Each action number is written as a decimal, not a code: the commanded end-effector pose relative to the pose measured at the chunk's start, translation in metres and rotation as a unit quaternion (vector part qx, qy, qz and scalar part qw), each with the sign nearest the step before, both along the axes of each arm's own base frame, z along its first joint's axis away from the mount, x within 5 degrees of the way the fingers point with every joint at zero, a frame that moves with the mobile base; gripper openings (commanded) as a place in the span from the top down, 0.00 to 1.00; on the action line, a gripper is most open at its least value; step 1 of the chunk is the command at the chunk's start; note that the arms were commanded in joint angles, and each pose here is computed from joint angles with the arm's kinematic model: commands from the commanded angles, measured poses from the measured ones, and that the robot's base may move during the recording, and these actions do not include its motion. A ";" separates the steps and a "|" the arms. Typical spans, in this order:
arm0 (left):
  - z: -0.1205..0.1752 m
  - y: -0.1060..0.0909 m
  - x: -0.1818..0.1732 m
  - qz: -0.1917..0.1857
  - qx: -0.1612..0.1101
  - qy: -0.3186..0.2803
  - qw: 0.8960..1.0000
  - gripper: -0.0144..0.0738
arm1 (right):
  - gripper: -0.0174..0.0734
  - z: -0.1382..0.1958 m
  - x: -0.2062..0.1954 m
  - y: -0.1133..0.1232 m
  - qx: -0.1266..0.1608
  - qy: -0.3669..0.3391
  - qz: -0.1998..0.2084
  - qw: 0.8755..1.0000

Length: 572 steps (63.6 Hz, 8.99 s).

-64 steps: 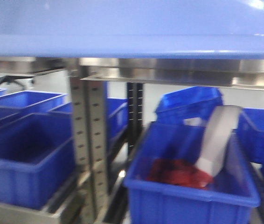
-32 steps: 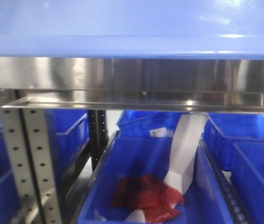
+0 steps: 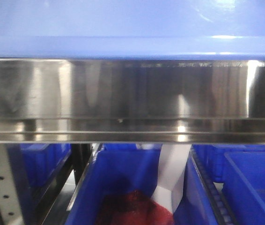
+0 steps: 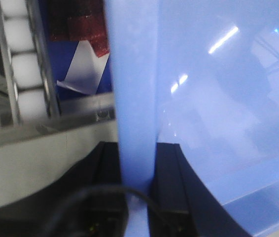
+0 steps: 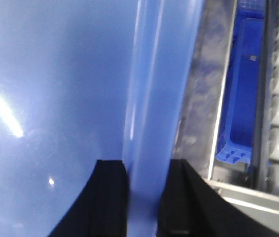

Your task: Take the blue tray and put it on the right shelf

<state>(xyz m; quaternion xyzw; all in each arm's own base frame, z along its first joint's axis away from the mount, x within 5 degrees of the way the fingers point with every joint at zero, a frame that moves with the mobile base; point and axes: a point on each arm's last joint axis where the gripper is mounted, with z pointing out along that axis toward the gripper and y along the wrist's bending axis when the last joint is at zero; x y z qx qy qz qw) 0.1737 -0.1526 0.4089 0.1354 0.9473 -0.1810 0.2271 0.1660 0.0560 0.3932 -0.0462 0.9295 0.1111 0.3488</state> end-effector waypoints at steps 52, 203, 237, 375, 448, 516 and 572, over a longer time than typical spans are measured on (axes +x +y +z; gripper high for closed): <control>0.009 0.008 -0.010 -0.013 0.021 0.001 1.000 0.89 | 0.74 0.018 0.001 -0.004 -0.008 -0.064 -0.002 0.998; -0.027 -0.010 0.161 0.066 0.062 -0.027 0.996 0.89 | 0.72 -0.011 0.173 0.049 -0.036 0.030 0.003 0.999; -0.032 -0.012 0.160 0.060 0.067 -0.003 0.996 0.18 | 0.12 -0.009 0.170 0.047 -0.042 0.036 0.003 0.998; -0.074 0.131 -0.131 0.042 -0.115 -0.507 0.853 0.89 | 0.75 -0.074 -0.123 -0.044 0.044 -0.460 0.006 0.887; -0.209 0.148 -0.117 0.204 -0.026 -0.546 0.812 0.89 | 0.75 -0.074 -0.123 -0.044 0.044 -0.460 0.006 0.887; -0.209 0.148 -0.117 0.204 -0.026 -0.546 0.812 0.89 | 0.75 -0.178 -0.113 -0.059 -0.027 -0.470 -0.145 0.870; -0.209 0.148 -0.117 0.204 -0.026 -0.546 0.812 0.89 | 0.75 -0.178 -0.113 -0.059 -0.027 -0.470 -0.145 0.870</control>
